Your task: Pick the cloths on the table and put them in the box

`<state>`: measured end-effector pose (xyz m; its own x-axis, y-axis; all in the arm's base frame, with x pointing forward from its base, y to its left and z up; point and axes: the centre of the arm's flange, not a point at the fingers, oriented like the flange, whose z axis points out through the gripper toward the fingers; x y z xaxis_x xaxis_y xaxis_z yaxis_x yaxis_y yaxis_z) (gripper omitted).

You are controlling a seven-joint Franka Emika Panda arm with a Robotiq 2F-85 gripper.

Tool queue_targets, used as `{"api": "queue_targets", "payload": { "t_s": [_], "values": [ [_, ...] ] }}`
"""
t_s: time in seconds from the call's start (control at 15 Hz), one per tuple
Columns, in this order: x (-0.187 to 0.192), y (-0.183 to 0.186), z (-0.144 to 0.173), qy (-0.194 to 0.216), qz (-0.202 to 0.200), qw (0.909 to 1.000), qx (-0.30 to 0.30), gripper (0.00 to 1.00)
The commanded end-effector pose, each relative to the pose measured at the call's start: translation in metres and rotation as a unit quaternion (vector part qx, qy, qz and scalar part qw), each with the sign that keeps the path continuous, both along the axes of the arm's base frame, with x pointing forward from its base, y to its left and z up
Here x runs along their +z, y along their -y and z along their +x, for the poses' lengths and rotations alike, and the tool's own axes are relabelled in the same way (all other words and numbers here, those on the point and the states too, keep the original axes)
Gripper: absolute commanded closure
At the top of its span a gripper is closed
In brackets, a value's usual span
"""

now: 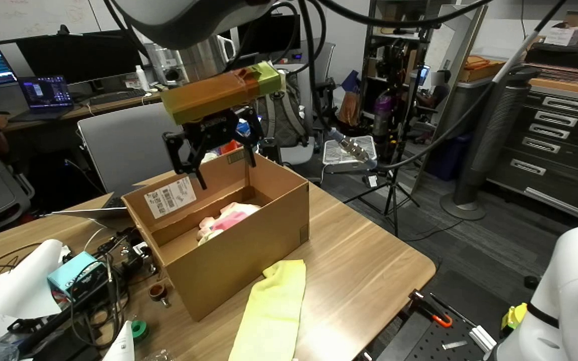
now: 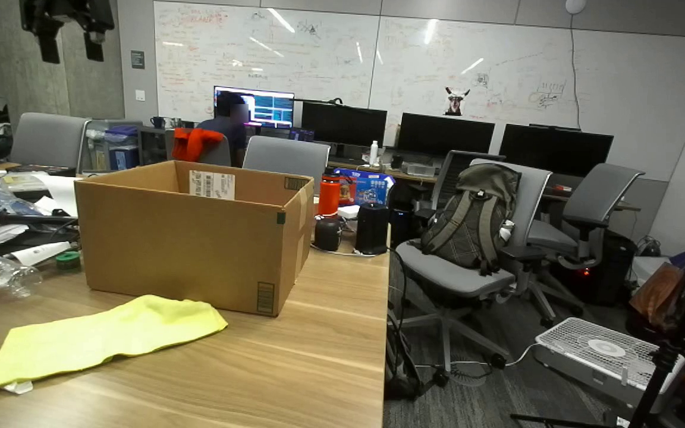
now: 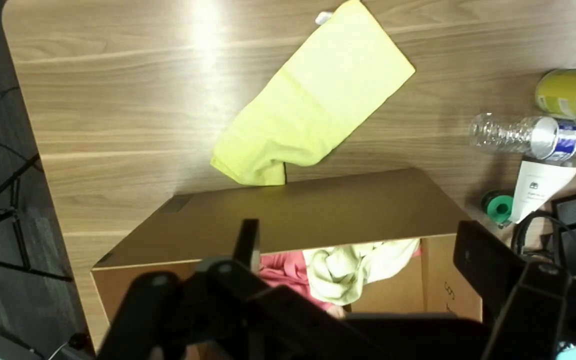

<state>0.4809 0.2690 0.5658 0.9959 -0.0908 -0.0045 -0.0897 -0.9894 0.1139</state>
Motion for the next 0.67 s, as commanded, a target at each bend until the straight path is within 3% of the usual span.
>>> {"api": "queue_targets", "payload": {
  "t_s": [0.0,0.2,0.27,0.6],
  "values": [
    [0.006,0.022,-0.021,-0.024,0.024,0.9994,-0.006,0.00],
    [0.003,0.033,-0.025,-0.038,0.038,0.9985,-0.011,0.00],
    [-0.002,0.019,-0.012,-0.031,0.022,0.9992,-0.014,0.00],
    [-0.008,0.020,-0.010,-0.037,0.021,0.9990,-0.015,0.00]
  ]
}}
